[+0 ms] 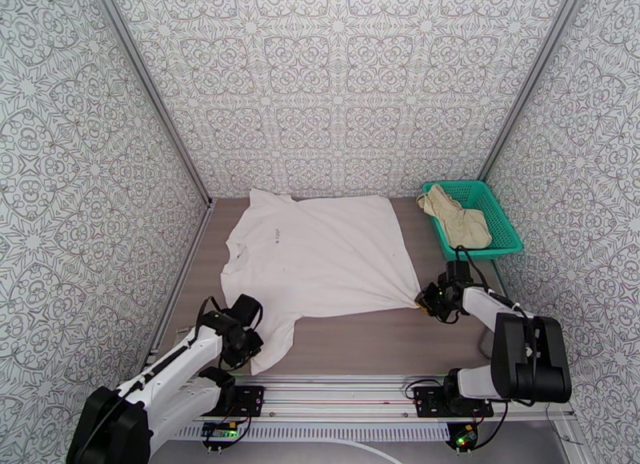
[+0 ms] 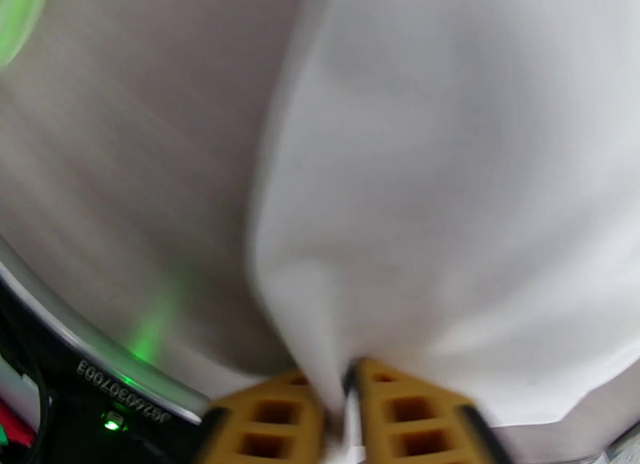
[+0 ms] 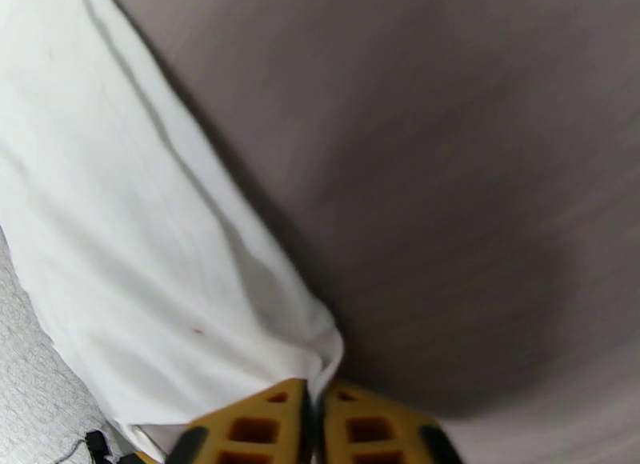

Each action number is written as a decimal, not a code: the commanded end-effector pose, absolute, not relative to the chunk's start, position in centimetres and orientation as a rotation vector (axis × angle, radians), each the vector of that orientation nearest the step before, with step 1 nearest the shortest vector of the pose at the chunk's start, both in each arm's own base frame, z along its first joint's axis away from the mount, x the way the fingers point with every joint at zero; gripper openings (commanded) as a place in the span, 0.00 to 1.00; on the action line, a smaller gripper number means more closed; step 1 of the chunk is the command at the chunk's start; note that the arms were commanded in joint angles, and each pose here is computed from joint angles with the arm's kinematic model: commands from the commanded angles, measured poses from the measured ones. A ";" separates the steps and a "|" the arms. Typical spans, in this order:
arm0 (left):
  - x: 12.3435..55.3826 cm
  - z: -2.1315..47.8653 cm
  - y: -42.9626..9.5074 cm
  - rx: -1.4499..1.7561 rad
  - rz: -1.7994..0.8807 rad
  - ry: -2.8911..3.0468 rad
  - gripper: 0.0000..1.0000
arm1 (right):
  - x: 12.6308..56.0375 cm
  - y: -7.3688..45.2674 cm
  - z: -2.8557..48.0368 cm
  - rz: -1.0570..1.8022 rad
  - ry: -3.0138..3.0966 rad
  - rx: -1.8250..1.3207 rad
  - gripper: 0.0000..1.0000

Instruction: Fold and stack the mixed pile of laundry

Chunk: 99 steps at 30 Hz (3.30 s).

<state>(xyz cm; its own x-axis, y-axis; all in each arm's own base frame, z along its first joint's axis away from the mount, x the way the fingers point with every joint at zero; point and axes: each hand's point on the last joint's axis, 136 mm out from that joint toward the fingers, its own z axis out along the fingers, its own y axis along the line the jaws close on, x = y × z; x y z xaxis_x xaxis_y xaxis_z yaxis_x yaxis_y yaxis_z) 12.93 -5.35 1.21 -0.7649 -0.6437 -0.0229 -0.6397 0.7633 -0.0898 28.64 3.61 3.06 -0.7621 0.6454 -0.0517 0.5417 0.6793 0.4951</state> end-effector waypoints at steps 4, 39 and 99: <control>17.3 4.6 -5.8 -0.921 -0.183 2.795 0.00 | 30.4 2.6 9.0 0.606 2.600 0.833 0.00; 16.2 3.6 -7.2 -0.989 -0.292 2.837 0.76 | 27.7 2.9 3.0 0.696 2.694 1.040 0.56; 14.7 15.2 -7.5 -0.724 -0.436 2.685 0.00 | 22.9 2.4 3.0 0.709 2.670 1.201 0.52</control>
<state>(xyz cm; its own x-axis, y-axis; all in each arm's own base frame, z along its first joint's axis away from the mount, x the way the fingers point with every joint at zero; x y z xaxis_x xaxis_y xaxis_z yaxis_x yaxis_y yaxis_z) 15.16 -7.49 15.22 -0.8061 -0.5430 -0.2352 -0.4410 0.8163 -0.3730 21.41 2.34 3.42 -0.7131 0.6979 0.0658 0.6556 0.6307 0.4153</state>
